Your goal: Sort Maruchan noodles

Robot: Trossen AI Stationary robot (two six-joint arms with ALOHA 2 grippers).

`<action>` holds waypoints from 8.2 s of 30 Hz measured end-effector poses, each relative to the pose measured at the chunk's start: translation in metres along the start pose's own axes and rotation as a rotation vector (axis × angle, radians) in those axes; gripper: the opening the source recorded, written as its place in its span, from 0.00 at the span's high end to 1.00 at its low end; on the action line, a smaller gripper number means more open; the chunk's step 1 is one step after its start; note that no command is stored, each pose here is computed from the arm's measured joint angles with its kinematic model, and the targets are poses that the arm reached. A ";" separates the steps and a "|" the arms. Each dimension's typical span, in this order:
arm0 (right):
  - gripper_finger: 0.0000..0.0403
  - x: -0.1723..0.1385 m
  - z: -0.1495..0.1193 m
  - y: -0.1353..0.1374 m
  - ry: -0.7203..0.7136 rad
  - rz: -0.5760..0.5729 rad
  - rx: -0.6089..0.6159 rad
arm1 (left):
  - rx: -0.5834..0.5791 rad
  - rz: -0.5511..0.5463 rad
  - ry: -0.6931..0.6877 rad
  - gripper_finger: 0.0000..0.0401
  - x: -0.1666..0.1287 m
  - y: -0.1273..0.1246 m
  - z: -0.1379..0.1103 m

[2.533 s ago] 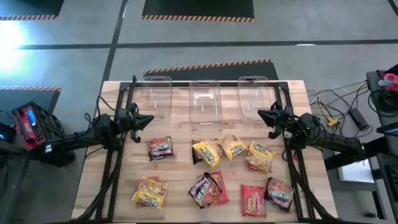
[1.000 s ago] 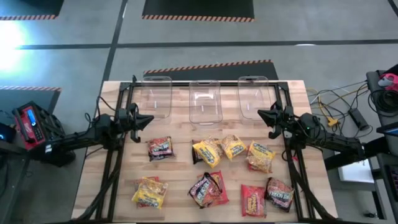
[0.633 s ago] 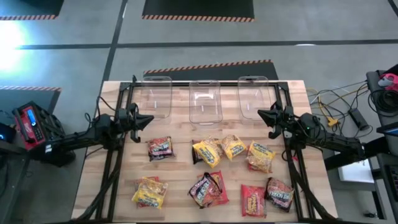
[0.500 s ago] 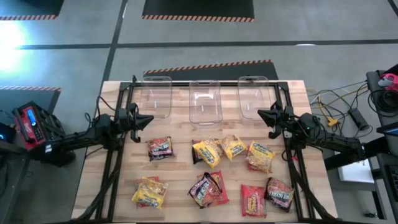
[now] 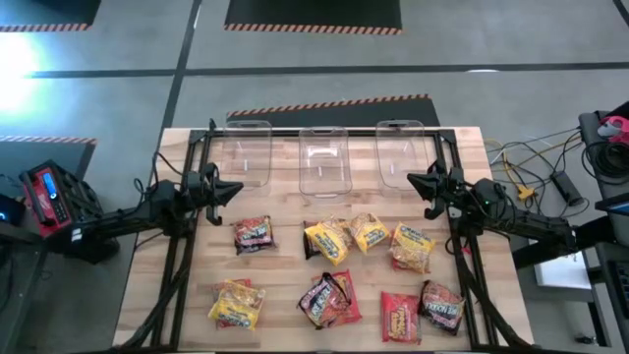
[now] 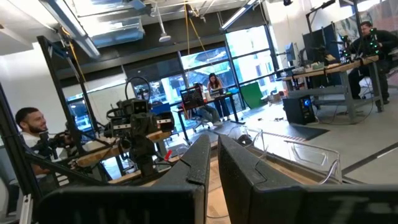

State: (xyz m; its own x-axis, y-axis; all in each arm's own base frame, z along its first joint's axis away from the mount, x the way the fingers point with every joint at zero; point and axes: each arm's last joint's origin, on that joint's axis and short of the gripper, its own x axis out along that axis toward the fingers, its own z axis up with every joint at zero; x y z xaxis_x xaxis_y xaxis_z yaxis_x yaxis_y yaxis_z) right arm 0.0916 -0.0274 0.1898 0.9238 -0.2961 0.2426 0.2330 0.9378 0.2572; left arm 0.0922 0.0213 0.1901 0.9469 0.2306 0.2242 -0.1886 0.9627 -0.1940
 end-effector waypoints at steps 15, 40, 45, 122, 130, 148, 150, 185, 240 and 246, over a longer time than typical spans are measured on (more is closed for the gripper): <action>0.94 0.000 0.000 0.000 0.000 0.000 0.000 | 0.000 0.000 0.000 1.00 0.000 0.000 0.000; 0.94 0.000 0.000 0.000 -0.001 0.000 0.000 | 0.039 0.008 -0.002 1.00 0.000 0.000 0.000; 0.94 0.000 0.000 0.000 0.000 0.000 0.000 | 0.028 0.011 -0.003 1.00 0.000 0.000 0.000; 0.94 0.000 0.000 0.000 -0.001 0.001 0.000 | -0.087 -0.147 -0.004 1.00 0.011 -0.016 0.057; 0.94 0.000 0.000 0.000 -0.001 0.000 0.000 | -0.191 0.028 0.362 1.00 0.024 -0.012 0.045; 0.94 0.000 0.000 0.000 0.000 0.000 0.000 | -0.593 0.282 0.973 1.00 0.044 -0.020 0.013; 0.94 0.000 0.000 0.000 -0.001 0.000 0.000 | -0.631 0.306 1.042 1.00 0.044 -0.024 0.003; 0.94 0.000 0.000 0.000 -0.001 0.000 0.000 | -0.864 0.626 1.319 0.97 0.031 -0.068 -0.029; 0.94 0.000 0.000 0.000 -0.001 0.000 0.000 | -0.699 1.001 1.108 0.28 0.035 -0.075 -0.073; 0.94 0.000 0.000 0.000 0.000 0.000 0.000 | -0.750 0.977 1.061 0.28 0.037 -0.076 -0.079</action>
State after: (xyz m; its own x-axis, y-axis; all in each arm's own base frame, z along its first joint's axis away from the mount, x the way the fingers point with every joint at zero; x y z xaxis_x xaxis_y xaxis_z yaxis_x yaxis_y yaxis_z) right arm 0.0916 -0.0274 0.1899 0.9238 -0.2958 0.2431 0.2327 0.9379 0.2571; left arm 0.1620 -0.0543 0.1380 0.3533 0.1779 -0.9184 -0.9312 0.1614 -0.3270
